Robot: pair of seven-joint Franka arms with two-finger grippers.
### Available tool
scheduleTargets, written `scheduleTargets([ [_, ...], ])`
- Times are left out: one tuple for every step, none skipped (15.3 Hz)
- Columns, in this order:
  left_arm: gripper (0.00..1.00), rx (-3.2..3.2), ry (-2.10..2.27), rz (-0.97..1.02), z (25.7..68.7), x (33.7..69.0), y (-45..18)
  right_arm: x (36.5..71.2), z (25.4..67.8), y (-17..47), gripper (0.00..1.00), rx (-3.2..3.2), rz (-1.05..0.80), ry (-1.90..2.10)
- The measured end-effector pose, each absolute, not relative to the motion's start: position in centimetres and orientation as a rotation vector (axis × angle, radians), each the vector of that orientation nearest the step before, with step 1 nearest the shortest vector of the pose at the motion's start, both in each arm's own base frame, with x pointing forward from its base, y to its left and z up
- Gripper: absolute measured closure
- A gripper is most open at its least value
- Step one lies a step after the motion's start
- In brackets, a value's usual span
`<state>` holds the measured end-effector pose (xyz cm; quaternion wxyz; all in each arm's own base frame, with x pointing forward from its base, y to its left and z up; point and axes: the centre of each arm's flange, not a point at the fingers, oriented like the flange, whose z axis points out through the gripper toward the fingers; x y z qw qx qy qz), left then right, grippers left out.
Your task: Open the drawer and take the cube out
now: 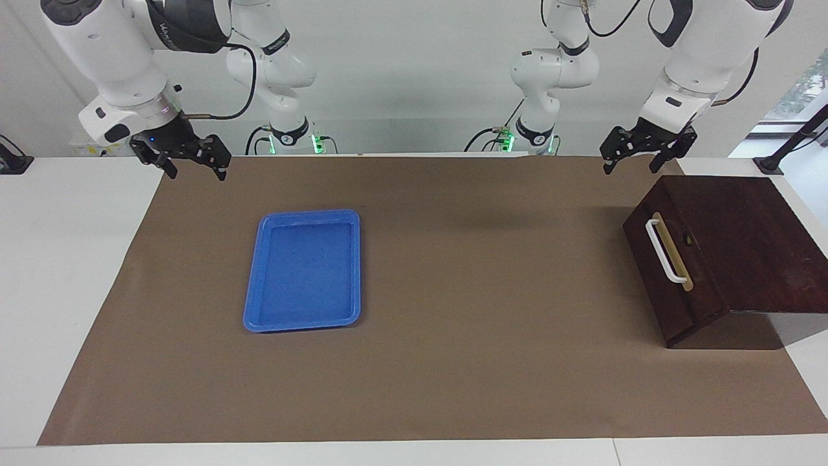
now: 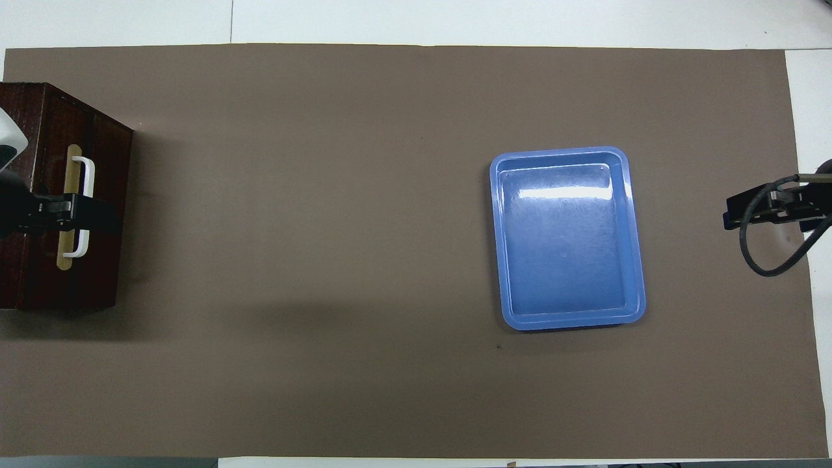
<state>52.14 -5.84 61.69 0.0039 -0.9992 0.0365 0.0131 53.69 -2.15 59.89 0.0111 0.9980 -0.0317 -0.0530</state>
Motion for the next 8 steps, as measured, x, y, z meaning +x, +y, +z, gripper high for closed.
scheduleTargets([
  [0.00,-3.132,0.114,0.040,61.74,52.14,-5.84,53.70,59.89,-2.08,0.00,3.113,-0.165,-0.097],
  [0.00,-3.131,0.114,0.041,61.77,52.13,-5.84,53.70,59.89,-2.00,0.00,3.113,-0.165,-0.094],
  [0.00,-3.131,0.114,0.043,61.77,52.11,-5.83,53.70,59.89,-1.95,0.00,3.113,-0.165,-0.093],
  [0.00,-3.131,0.114,0.043,61.78,52.10,-5.82,53.70,59.89,-1.94,0.00,3.113,-0.165,-0.093],
  [0.00,-3.131,0.113,0.042,61.84,52.07,-5.80,53.70,59.89,-1.94,0.00,3.113,-0.165,-0.093],
  [0.00,-3.132,0.112,0.038,61.93,52.03,-5.77,53.70,59.89,-1.94,0.00,3.113,-0.165,-0.093],
  [0.00,-3.132,0.111,0.036,61.99,52.02,-5.74,53.70,59.89,-1.94,0.00,3.113,-0.165,-0.093],
  [0.00,-3.128,0.110,0.034,61.98,52.05,-5.65,53.70,59.89,-1.94,0.00,3.113,-0.165,-0.093],
])
